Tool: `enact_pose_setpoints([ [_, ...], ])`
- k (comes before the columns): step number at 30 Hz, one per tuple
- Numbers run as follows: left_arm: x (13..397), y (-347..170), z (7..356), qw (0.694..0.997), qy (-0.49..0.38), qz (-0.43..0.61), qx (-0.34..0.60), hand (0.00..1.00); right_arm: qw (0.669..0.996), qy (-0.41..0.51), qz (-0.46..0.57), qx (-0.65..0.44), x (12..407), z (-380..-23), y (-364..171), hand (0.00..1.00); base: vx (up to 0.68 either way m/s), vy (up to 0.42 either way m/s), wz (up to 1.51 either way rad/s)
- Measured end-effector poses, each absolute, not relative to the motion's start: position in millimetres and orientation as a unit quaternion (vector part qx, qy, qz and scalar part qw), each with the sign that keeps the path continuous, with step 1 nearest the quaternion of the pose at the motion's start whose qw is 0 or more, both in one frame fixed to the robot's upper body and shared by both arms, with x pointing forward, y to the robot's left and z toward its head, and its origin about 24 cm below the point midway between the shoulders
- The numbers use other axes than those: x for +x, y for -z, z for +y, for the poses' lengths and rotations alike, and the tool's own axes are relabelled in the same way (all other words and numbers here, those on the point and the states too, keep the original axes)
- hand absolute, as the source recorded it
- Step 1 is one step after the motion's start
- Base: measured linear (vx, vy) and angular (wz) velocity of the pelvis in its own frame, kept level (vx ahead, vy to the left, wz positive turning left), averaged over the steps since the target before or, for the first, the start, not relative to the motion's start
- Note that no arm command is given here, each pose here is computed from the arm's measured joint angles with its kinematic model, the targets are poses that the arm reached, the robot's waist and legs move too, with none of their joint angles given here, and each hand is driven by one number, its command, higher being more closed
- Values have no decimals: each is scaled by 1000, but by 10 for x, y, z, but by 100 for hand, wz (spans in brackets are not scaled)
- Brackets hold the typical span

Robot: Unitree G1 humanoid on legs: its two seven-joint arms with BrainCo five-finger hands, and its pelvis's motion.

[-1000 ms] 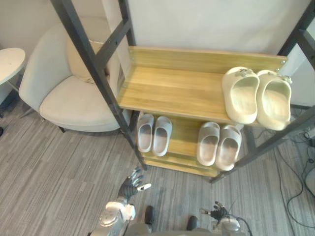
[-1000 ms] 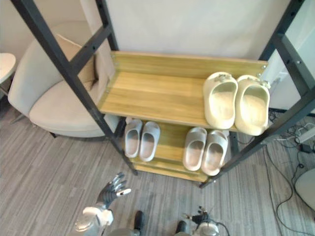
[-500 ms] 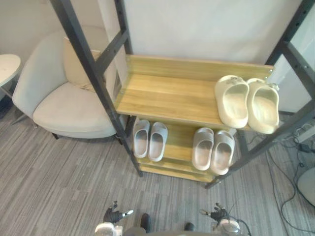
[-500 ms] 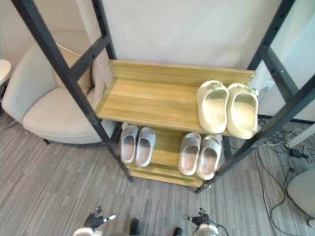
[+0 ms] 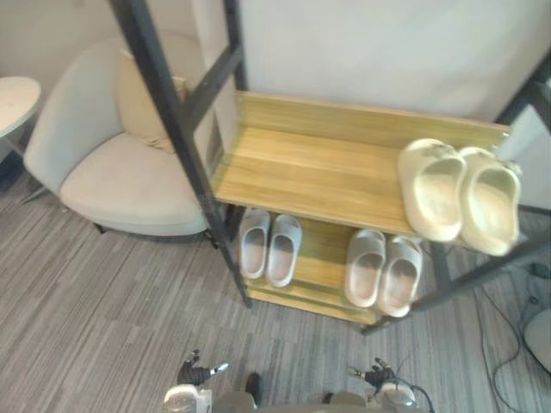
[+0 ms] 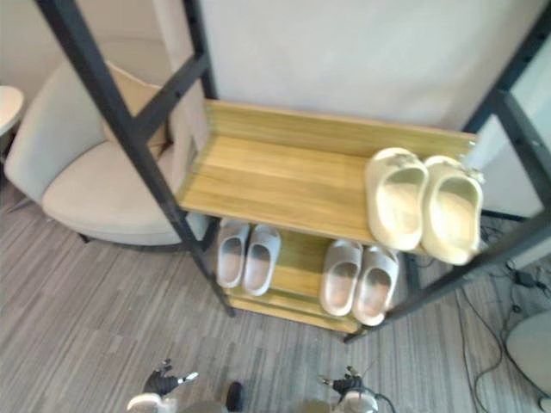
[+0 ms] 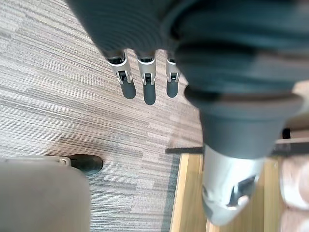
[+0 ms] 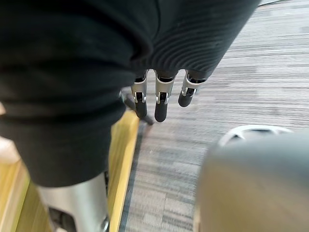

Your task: Organize the slippers on the shoe rack

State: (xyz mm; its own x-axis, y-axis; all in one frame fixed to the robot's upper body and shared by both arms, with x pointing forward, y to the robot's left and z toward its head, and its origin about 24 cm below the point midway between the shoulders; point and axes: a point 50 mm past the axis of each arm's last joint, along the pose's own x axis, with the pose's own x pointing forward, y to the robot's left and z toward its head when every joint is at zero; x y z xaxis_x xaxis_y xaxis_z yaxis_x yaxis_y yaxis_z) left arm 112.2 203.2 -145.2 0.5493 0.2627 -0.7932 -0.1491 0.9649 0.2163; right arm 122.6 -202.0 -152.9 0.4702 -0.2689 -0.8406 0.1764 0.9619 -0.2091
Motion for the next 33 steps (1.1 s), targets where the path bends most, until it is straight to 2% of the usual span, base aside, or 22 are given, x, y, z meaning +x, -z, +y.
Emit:
enact_pose_setpoints([
  [5,1183,1445,1992,881,-112,455,65,0,860,137,489,-49,1286,-2067,1502,0,119,-127,105],
  [8,1184,1465,1895,881,-106,458,52,0,871,136,468,-52,1452,-2092,1440,0,51,-114,16],
  [16,1272,1462,1881,882,-100,457,60,0,875,131,464,-46,1505,-2022,1434,0,0,-44,24],
  [23,1399,1417,1816,891,-94,440,55,0,890,134,434,-48,1732,-2005,1334,0,-104,43,66],
  [28,1415,1407,1790,894,-87,436,57,0,888,154,431,-41,1678,-2080,1332,0,-110,106,73],
  [33,1295,1453,1846,884,-89,454,69,0,873,157,460,-37,1440,-2068,1430,0,-26,84,30],
])
